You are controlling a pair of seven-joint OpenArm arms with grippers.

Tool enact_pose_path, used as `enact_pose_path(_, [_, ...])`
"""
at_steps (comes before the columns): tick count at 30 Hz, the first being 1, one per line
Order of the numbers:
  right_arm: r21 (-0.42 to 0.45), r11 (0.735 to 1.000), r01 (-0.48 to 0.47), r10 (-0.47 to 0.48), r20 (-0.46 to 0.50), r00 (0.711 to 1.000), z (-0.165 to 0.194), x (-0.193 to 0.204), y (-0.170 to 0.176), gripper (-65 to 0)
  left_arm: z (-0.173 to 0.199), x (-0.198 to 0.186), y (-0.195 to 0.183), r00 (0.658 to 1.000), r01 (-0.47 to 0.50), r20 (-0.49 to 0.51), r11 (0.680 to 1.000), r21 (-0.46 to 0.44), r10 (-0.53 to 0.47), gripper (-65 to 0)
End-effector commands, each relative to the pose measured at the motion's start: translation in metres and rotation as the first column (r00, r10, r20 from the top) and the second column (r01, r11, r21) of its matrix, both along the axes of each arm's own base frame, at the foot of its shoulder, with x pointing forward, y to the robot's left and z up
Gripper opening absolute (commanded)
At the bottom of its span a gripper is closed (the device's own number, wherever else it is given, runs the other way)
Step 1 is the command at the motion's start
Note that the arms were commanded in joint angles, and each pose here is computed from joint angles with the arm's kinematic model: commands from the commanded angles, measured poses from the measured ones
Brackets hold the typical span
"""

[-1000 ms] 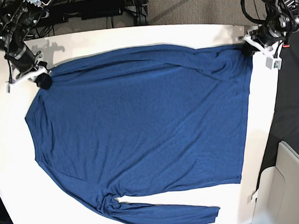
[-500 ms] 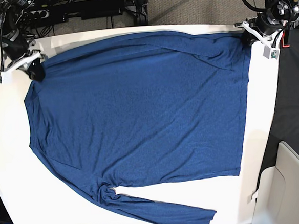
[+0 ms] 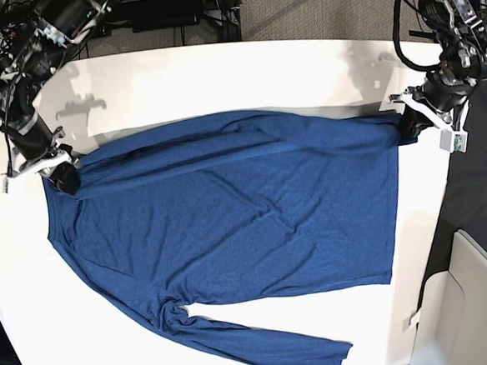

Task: Fold the T-shirt properly
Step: 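Regrasp the shoulder corners with both grippers and tug them apart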

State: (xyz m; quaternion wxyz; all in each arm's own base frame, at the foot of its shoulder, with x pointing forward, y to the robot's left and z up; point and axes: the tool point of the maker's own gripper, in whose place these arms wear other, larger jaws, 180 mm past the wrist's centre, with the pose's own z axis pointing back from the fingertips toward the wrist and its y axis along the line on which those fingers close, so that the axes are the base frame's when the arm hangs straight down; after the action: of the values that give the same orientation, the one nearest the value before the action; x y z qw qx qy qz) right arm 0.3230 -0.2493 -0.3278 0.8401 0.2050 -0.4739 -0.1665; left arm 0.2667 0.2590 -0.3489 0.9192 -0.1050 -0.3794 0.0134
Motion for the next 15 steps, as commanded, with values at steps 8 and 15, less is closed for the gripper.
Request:
enact_pose_path(8, [0.114, 0.993, 0.000, -0.008, 0.073, 0.997, 0.010, 0.044, 0.004, -64.8, 0.015, 0.036, 0.010, 0.997, -0.033, 0.074, 0.999, -0.037, 0.036, -64.9])
enact_pose_path(15, [0.145, 0.989, -0.008, -0.007, 0.102, 0.995, 0.020, 0.063, 0.005, -64.8, 0.030, 0.054, 0.011, 0.992, -0.035, 0.123, 0.998, -0.045, 0.040, -64.9])
